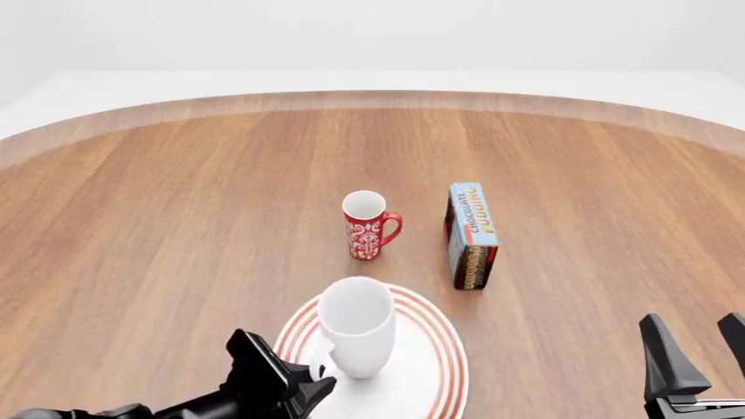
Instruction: Pick up the white mug and put it on the plate, and put the chocolate pudding to the right of the plate.
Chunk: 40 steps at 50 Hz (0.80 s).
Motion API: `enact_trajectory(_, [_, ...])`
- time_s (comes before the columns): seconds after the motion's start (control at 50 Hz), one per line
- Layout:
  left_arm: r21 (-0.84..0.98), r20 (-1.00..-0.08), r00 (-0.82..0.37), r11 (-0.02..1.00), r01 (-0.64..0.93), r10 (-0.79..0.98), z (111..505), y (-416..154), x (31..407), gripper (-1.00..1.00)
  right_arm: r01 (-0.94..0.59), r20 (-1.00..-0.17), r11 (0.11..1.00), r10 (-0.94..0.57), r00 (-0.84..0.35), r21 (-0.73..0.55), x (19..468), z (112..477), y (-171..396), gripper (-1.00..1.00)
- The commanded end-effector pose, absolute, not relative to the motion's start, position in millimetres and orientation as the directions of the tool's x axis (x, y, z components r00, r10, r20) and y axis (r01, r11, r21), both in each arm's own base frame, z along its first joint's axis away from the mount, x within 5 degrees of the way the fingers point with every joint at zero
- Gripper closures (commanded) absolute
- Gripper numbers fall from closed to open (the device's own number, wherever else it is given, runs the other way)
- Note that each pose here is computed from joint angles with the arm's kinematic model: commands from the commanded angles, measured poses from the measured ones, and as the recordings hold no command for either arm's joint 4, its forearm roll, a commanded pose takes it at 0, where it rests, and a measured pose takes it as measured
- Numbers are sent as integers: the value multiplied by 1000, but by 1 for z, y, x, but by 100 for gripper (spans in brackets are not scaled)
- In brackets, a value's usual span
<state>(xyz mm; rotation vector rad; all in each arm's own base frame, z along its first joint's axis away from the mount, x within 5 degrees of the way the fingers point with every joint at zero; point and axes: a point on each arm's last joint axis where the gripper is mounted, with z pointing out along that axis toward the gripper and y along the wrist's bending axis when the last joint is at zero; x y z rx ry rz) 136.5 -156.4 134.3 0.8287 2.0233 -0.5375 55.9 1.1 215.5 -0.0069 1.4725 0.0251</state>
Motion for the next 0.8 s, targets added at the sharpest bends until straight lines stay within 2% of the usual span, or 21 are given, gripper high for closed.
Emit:
enact_trajectory(0.02, [-69, -843, -415, 694, 716, 344, 131, -155, 138, 100, -21, -995, 1000, 13, 98, 11, 56, 215, 1, -100])
enact_trajectory(0.4, [-81, -834, -436, 706, 703, 338, 125, -154, 139, 100, -21, -995, 1000, 13, 98, 11, 56, 215, 1, -100])
enact_trajectory(0.42, [-84, -833, -437, 704, 705, 339, 125, -154, 138, -100, -21, -995, 1000, 13, 98, 11, 56, 215, 1, -100])
enact_trajectory(0.8, [-88, -830, -439, 696, 712, 344, 125, -157, 137, -100, -21, -995, 1000, 12, 98, 10, 56, 215, 1, -100])
